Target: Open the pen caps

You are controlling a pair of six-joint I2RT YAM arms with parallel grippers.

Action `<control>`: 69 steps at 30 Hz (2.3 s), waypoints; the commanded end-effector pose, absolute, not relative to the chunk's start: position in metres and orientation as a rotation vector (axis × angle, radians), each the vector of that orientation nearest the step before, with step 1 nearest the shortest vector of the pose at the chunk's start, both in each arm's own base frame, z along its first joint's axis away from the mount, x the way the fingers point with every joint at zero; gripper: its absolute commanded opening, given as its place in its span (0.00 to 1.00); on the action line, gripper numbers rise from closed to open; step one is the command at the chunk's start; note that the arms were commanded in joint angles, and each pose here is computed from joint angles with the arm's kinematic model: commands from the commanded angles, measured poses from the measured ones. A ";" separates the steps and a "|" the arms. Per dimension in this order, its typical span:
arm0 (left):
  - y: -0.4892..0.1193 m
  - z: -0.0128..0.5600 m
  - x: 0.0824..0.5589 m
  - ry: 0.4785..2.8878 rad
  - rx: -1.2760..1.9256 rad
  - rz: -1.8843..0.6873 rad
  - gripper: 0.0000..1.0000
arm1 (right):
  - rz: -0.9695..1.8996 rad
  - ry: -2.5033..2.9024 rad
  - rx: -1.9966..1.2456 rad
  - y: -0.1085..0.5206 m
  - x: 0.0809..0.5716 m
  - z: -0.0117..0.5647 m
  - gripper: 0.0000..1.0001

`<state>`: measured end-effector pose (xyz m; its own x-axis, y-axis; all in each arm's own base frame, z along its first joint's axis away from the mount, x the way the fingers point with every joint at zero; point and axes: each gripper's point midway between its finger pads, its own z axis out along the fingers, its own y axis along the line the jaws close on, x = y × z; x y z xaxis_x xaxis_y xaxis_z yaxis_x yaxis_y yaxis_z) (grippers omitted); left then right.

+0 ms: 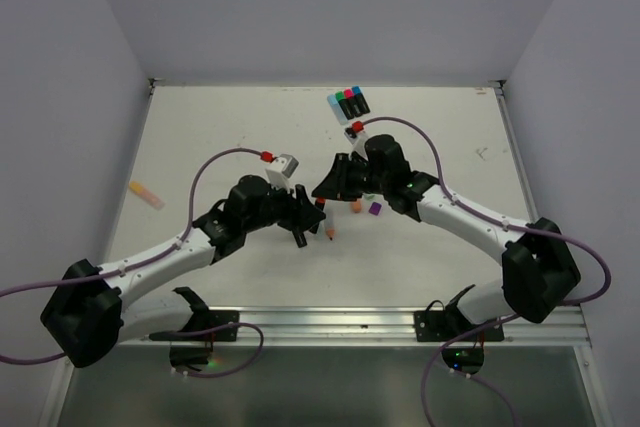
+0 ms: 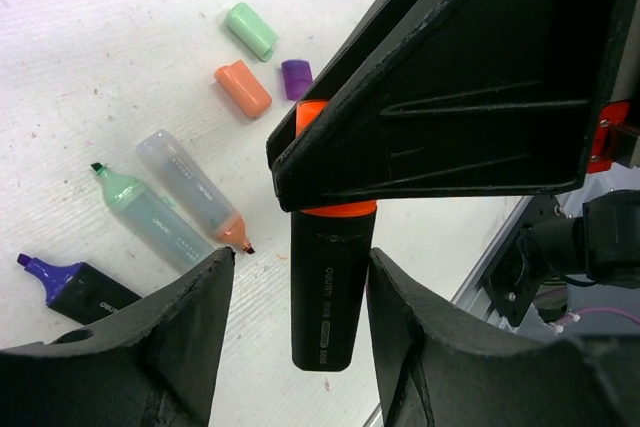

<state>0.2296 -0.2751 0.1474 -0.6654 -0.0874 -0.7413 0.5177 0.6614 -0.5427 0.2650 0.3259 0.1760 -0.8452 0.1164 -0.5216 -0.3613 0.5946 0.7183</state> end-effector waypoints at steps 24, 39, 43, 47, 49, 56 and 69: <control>-0.260 0.099 0.218 2.213 0.221 -0.919 0.00 | 1.028 2.138 0.355 0.185 0.389 0.189 0.00; -0.184 0.057 0.228 2.330 -0.201 -0.478 0.00 | 0.522 2.480 0.390 0.118 0.329 0.079 0.00; -0.175 0.043 0.230 2.312 -0.265 -0.435 0.00 | 0.499 2.514 0.382 0.116 0.323 0.064 0.03; -0.167 0.030 0.230 2.310 -0.347 -0.400 0.00 | 0.485 2.526 0.388 0.114 0.323 0.054 0.10; -0.169 0.027 0.233 2.296 -0.367 -0.418 0.00 | 0.471 2.534 0.386 0.113 0.323 0.049 0.12; -0.177 0.010 0.234 2.333 -0.429 -0.435 0.00 | 0.488 2.545 0.388 0.117 0.327 0.039 0.24; -0.174 0.009 0.233 2.358 -0.475 -0.393 0.46 | 0.504 2.571 0.406 0.119 0.324 0.023 0.46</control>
